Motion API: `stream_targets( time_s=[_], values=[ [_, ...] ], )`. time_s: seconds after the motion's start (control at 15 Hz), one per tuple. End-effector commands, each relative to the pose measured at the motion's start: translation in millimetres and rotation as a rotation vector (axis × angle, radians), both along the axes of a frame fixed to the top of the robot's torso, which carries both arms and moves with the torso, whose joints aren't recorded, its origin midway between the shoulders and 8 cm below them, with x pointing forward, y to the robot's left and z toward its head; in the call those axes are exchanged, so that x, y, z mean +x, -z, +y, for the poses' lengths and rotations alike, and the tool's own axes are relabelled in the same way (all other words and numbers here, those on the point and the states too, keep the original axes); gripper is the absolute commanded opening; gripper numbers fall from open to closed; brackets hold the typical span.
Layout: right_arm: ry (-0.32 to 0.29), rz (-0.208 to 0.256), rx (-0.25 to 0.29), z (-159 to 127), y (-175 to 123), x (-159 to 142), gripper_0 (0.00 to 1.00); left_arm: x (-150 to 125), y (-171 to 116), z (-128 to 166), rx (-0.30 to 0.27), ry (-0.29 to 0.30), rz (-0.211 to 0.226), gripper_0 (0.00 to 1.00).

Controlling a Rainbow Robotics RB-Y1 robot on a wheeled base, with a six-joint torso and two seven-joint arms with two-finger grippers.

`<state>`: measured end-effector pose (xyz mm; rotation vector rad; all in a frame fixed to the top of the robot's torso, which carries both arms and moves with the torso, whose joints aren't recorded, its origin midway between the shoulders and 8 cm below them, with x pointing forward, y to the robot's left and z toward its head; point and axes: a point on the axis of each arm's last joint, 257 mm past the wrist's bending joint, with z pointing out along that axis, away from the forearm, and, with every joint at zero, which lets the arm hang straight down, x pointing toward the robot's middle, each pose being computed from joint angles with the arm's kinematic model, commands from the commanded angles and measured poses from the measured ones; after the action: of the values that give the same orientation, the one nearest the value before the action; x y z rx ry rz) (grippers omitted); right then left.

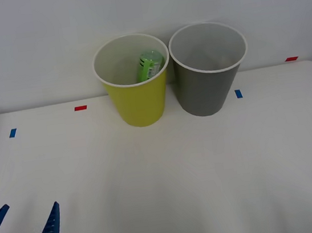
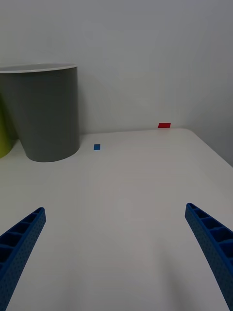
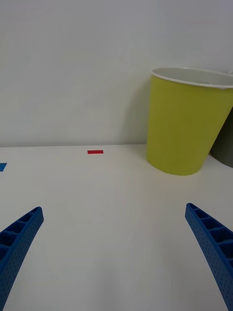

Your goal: Put cans in the gray bin and PET bottles in the light green bin.

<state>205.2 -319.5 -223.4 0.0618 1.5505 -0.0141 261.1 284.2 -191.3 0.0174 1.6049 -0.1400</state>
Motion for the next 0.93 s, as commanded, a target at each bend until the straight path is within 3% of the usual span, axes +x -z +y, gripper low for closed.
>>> stream_targets(
  time_s=[0.07, 0.47, 0.93],
  values=[
    [0.0, 0.0, 0.0, 0.0, 0.0, 0.0, 1.0, -25.8, 4.9, 6.1, 0.004, -0.028, 0.01, 1.0],
    [0.0, 0.0, 0.0, 0.0, 0.0, 0.0, 1.0, -52.4, 24.9, 12.9, -0.003, -0.053, 0.028, 1.0],
    [0.0, 0.0, 0.0, 0.0, 0.0, 0.0, 1.0, -54.2, 27.3, 14.4, -0.002, -0.066, 0.032, 1.0]
  ],
)
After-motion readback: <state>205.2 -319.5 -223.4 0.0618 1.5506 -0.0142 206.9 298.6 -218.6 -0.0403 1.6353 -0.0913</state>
